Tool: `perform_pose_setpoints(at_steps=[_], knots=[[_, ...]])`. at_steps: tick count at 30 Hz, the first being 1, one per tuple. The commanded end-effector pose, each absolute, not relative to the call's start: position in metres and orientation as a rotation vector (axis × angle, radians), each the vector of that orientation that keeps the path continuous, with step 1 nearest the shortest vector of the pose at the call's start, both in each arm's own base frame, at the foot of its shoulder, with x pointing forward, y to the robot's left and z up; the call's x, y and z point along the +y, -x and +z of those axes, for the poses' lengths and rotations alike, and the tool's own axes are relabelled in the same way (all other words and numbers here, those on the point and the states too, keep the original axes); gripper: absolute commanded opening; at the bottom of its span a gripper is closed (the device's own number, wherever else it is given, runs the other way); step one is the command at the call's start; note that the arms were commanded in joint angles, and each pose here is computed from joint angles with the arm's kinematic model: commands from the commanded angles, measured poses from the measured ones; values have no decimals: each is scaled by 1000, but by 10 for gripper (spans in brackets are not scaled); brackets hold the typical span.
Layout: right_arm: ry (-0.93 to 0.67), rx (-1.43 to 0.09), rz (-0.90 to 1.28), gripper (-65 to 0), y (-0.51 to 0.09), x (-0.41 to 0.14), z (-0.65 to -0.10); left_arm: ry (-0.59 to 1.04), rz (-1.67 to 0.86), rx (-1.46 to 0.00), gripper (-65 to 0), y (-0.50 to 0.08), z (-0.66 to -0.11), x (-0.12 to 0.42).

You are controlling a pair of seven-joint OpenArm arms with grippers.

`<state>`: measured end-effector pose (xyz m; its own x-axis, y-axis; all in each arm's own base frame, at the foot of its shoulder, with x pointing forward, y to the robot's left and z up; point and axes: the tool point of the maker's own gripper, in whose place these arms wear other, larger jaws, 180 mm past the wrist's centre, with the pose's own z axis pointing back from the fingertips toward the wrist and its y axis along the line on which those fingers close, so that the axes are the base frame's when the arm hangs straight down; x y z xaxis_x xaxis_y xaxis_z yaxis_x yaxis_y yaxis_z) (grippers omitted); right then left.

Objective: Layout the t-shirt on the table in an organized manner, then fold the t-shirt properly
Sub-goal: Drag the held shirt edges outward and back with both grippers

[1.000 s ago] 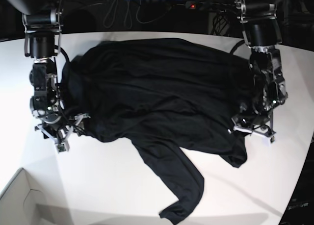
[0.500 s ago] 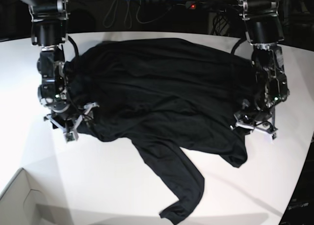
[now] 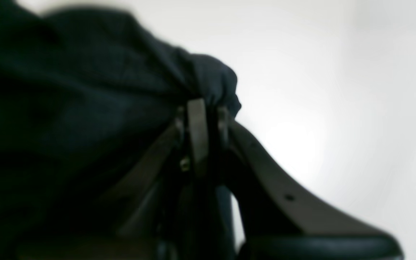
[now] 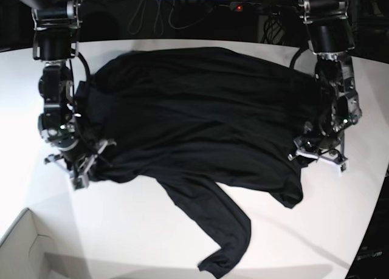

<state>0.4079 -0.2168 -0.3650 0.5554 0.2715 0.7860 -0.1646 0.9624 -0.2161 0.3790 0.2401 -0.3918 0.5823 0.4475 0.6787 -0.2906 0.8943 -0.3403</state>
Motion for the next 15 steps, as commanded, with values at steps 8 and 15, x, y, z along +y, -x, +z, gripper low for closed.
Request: perform_pose_setpoints(at_steps=[8,15], knots=[[217,-1154,-6,-650,-416,-293,-292,206,414,-934,-384,-394,-362,241],[231,-1113,-86,-650,-405,-320,-306,225,419,-918,-384,-393,-369,230]])
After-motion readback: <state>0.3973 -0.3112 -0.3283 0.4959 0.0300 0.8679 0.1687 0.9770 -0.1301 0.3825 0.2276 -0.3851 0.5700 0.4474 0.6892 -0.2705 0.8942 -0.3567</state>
